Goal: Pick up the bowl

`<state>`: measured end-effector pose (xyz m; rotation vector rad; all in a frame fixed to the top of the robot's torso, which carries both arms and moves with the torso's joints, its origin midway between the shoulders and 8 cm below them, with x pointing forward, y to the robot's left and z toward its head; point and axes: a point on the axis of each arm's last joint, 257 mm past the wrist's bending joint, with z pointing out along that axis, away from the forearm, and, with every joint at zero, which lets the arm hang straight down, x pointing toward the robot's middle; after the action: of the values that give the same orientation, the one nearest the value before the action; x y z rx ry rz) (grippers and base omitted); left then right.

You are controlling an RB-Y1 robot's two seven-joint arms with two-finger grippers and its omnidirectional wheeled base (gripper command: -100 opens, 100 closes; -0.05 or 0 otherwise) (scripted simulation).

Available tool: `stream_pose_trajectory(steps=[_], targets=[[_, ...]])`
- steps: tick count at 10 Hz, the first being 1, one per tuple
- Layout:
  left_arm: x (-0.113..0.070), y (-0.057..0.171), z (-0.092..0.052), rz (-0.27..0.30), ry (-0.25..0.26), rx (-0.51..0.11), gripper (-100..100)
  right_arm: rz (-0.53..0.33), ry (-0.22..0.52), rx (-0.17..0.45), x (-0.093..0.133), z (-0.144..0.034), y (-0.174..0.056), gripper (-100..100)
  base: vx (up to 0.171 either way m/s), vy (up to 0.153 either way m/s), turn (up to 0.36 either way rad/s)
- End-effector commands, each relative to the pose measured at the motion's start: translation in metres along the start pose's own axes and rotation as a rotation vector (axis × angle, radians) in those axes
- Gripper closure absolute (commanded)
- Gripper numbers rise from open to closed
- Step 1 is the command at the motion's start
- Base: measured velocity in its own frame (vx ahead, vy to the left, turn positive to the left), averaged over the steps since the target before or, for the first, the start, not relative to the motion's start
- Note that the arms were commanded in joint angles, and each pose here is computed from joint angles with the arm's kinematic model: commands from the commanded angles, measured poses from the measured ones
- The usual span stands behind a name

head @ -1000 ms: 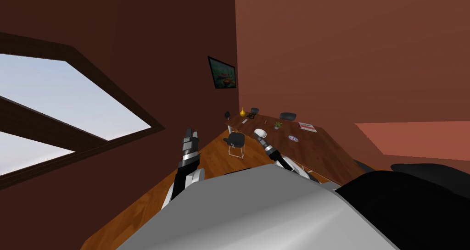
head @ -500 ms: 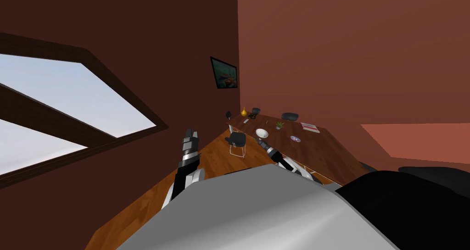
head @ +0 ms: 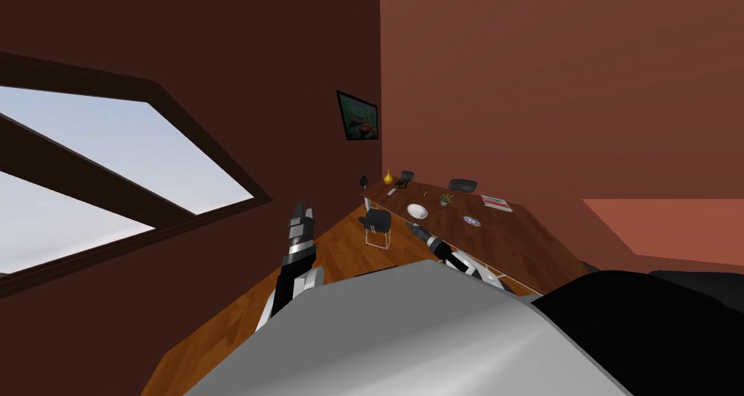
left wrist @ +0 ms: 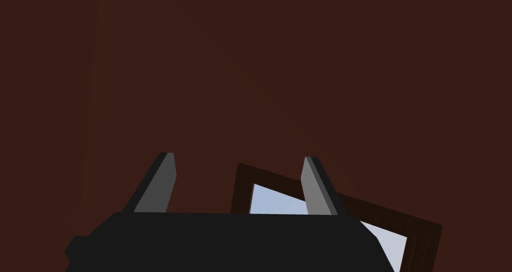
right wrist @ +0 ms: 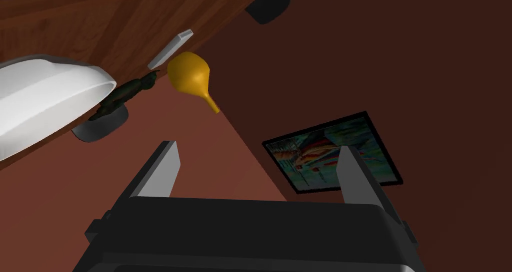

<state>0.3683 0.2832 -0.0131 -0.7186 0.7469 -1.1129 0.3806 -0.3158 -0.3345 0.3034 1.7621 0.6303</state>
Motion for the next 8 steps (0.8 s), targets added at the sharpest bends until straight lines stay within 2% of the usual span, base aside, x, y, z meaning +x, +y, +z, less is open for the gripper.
stream_pose_trajectory(steps=[1, 2, 3, 4, 5, 7, 8], targets=[[0.0, 0.0, 0.0, 0.0, 0.0, 0.0, 0, -0.041, 0.037, 0.032, 0.01, -0.008, -0.018, -100, -0.003, 0.039, 0.042], [0.0, 0.0, 0.0, 0.0, 0.0, 0.0, 0, -0.125, 0.085, 0.045, 0.016, -0.013, -0.035, -100, 0.001, 0.054, 0.086], [0.0, 0.0, 0.0, 0.0, 0.0, 0.0, 0, -0.123, 0.097, 0.068, 0.022, -0.018, -0.046, -100, 0.001, 0.045, 0.04], [0.0, 0.0, 0.0, 0.0, 0.0, 0.0, 0, -0.123, 0.099, 0.071, 0.022, -0.018, -0.047, -100, -0.002, 0.018, -0.013], [0.0, 0.0, 0.0, 0.0, 0.0, 0.0, 0, -0.207, 0.145, 0.078, 0.026, -0.024, -0.063, -100, -0.004, 0.045, 0.109], [0.0, 0.0, 0.0, 0.0, 0.0, 0.0, 0, -0.205, 0.162, 0.108, 0.032, -0.031, -0.077, -100, 0.005, 0.026, 0.014], [0.0, 0.0, 0.0, 0.0, 0.0, 0.0, 0, -0.289, 0.204, 0.106, 0.033, -0.036, -0.089, -100, 0.007, 0.037, 0.103]])
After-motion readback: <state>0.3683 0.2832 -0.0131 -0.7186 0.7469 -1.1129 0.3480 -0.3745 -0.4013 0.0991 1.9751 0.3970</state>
